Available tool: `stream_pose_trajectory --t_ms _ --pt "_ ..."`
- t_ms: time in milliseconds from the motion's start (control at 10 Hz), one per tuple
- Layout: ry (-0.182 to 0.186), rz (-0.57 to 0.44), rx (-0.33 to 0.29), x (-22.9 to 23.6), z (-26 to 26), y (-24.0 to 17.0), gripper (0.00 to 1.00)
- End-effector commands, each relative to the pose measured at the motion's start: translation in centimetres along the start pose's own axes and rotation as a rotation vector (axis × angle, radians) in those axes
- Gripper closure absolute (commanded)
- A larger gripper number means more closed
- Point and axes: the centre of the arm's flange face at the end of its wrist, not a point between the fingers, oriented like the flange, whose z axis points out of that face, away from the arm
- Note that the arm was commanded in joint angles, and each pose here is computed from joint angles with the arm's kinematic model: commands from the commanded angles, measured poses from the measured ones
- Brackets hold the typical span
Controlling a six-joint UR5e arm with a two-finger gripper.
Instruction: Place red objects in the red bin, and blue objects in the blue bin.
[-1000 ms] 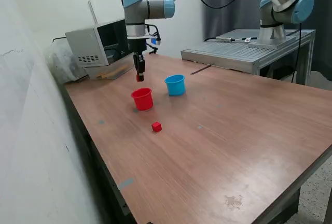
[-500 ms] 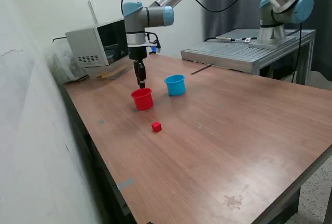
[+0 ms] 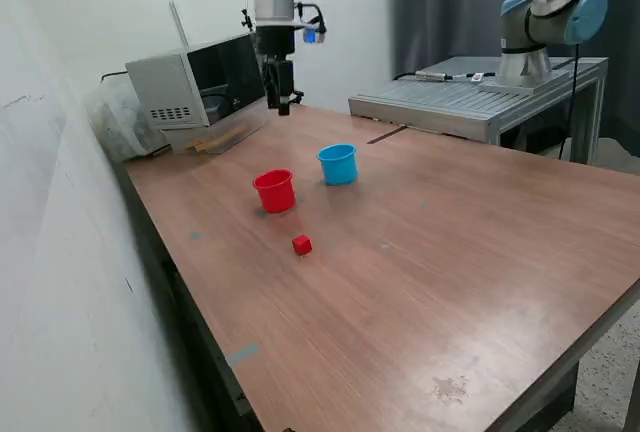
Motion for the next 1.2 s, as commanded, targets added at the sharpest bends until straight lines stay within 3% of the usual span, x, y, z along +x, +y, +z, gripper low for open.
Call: stream_pose_trajectory --t_ms 0,200,500,900,1100 --pt "0.018 -0.080 -0.017 5.8 -10.3 -4.6 0.00" --pt "0.043 -0.169 -0.044 11.7 -13.7 -7.8 0.00" --pt "0.067 -0.239 -0.021 17.6 -10.2 -7.3 0.00" --pt "0.053 -0.231 0.019 19.6 6.9 -2.8 0.00" --pt "0.023 -0.218 0.035 18.8 14.2 -1.2 0.00"
